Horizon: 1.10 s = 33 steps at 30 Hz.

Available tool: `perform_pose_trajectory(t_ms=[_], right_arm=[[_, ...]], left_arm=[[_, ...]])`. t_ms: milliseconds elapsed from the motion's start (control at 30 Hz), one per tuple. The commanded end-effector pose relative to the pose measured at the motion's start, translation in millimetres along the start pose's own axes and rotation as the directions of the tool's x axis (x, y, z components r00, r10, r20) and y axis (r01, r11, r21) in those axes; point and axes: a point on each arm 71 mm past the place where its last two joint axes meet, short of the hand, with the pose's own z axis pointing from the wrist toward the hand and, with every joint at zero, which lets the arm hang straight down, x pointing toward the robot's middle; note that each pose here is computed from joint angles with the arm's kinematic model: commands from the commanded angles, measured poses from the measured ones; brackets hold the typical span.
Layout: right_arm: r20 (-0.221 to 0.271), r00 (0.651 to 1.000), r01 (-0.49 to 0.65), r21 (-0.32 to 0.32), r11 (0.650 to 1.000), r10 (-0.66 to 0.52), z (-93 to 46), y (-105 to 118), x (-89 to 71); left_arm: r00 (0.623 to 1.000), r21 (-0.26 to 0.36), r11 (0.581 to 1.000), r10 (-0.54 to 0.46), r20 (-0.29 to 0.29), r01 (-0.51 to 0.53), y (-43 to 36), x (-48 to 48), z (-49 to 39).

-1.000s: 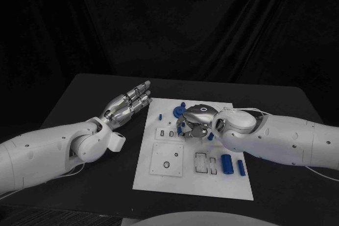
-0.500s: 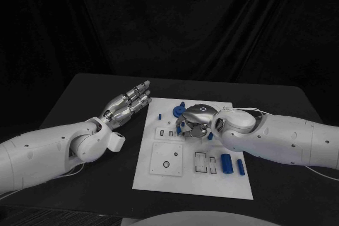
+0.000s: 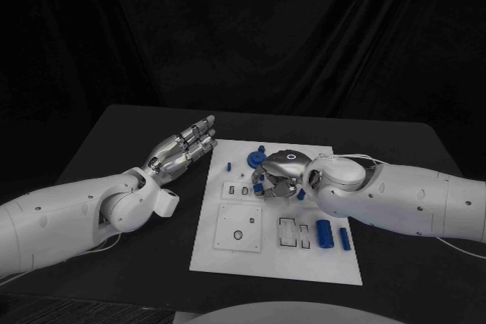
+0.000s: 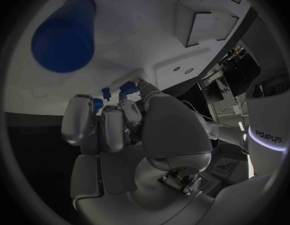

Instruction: Assemble the parts on the task board

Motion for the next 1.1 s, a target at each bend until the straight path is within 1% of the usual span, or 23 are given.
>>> perform_pose_trajectory(t_ms=[33,367,1100], right_arm=[[-0.031,1.000,0.003,0.019,1.000,-0.002,-0.5,-0.6,5.6],[-0.008,1.000,0.001,0.021,1.000,0.000,-2.7,-2.6,4.1],[-0.005,1.000,0.001,0.028,1.000,-0.001,-6.9,-8.1,4.3]], left_arm=[[1.000,0.010,1.000,-0.009,-0.012,0.009,-0.2,1.8,0.4],[1.000,0.008,1.000,-0.009,-0.011,0.009,-0.2,1.7,-0.3],[1.000,0.004,1.000,-0.008,-0.009,0.008,-0.1,1.0,-1.1]])
